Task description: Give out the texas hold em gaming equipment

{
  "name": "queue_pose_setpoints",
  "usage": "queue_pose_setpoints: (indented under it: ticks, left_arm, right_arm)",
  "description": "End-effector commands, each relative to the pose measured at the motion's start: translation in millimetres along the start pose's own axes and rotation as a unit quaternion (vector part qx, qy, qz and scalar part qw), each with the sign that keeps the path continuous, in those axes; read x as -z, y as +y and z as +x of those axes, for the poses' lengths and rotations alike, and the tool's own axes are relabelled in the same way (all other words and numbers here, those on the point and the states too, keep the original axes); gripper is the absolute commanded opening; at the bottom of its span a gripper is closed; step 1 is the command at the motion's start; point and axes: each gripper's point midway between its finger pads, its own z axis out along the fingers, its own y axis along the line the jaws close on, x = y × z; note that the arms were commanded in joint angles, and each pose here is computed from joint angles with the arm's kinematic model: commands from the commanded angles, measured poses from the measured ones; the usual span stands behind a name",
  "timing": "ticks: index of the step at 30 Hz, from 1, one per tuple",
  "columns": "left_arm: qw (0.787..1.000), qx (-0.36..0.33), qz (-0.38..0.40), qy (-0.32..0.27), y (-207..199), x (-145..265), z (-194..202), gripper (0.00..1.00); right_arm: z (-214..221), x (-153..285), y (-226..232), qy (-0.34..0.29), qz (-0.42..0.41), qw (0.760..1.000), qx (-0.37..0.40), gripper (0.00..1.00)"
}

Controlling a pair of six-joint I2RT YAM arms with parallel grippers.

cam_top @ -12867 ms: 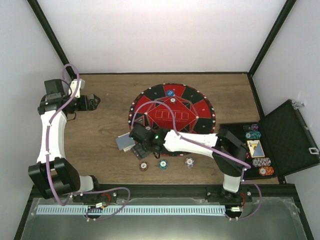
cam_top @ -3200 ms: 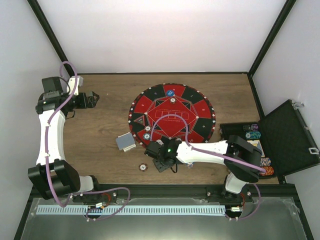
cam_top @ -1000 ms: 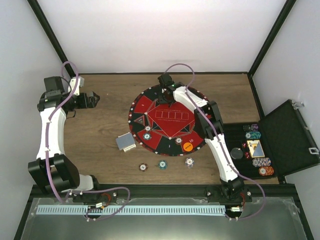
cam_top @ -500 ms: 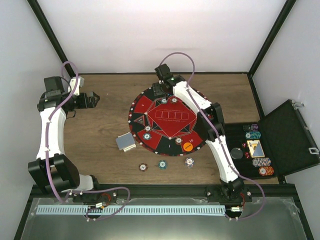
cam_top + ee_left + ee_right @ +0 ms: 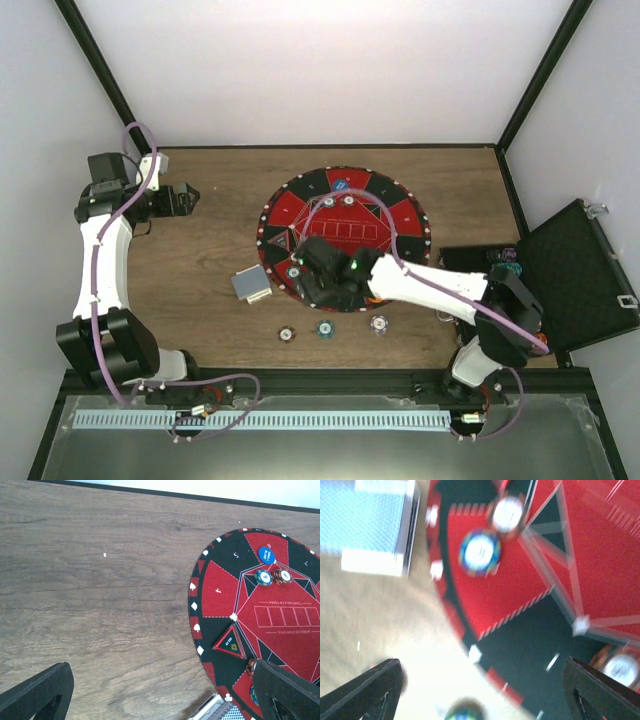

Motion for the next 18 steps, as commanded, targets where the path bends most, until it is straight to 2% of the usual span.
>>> queue_pose_setpoints:
  ticks: [1,9,18]
  left_arm:
    - [1.0,-0.003,0.006,-0.015,-3.9,6.0,-6.3,1.0]
    - [1.0,-0.003,0.008,-0.016,-5.2,7.2,-7.0,1.0]
    - [1.0,-0.01,0.001,-0.014,-3.6,8.9,-7.0,1.0]
  right_arm:
    - [70.9,6.6,31.1,0.052,-0.019,0.998,-0.028,0.9]
    - [147.0,-6.5,65.4,0.134,-0.024,0.991,-0.004,0.89]
    - [158.8,-21.5,54.2,0.149,0.021,0.988,0.012,0.83]
